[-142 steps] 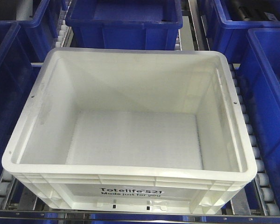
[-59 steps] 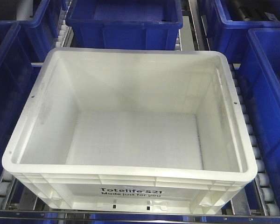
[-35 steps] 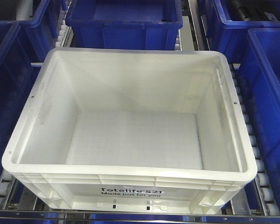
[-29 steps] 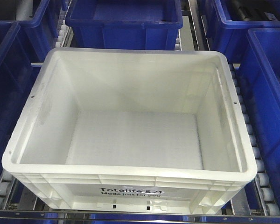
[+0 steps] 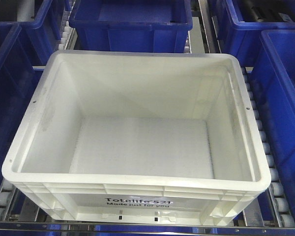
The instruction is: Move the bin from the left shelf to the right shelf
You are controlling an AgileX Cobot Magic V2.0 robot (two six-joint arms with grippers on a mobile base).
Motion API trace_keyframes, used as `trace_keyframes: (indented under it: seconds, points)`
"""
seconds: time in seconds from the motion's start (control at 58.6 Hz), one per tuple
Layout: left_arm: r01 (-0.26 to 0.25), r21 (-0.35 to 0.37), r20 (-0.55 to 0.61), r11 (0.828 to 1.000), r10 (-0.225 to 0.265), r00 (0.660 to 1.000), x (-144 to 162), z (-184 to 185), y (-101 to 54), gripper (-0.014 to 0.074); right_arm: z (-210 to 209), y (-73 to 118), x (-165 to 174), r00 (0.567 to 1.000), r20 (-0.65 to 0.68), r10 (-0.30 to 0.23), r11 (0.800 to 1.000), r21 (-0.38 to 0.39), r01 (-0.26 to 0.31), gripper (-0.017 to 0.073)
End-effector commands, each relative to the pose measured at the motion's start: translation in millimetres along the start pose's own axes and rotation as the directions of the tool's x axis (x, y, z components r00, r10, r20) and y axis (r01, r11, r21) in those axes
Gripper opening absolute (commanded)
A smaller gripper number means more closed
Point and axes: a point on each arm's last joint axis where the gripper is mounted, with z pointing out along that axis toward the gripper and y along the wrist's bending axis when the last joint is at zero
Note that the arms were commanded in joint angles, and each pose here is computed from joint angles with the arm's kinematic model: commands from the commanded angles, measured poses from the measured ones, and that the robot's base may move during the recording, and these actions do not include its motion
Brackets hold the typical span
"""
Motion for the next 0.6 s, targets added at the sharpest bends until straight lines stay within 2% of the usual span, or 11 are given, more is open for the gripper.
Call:
trace_keyframes:
  seconds: [0.0,0.58]
  points:
    - [0.015,-0.011,0.070,1.000,-0.014,0.997,-1.7,-0.7,1.1,-0.0006,-0.5,0.2,-1.4,0.997,0.070,-0.019,1.000,-0.006,0.019,-0.0008]
    - [0.015,-0.011,0.070,1.000,-0.014,0.997,-1.7,-0.7,1.1,-0.0006,-0.5,0.3,-1.7,0.997,0.073,-0.019,1.000,-0.006,0.019,-0.0008]
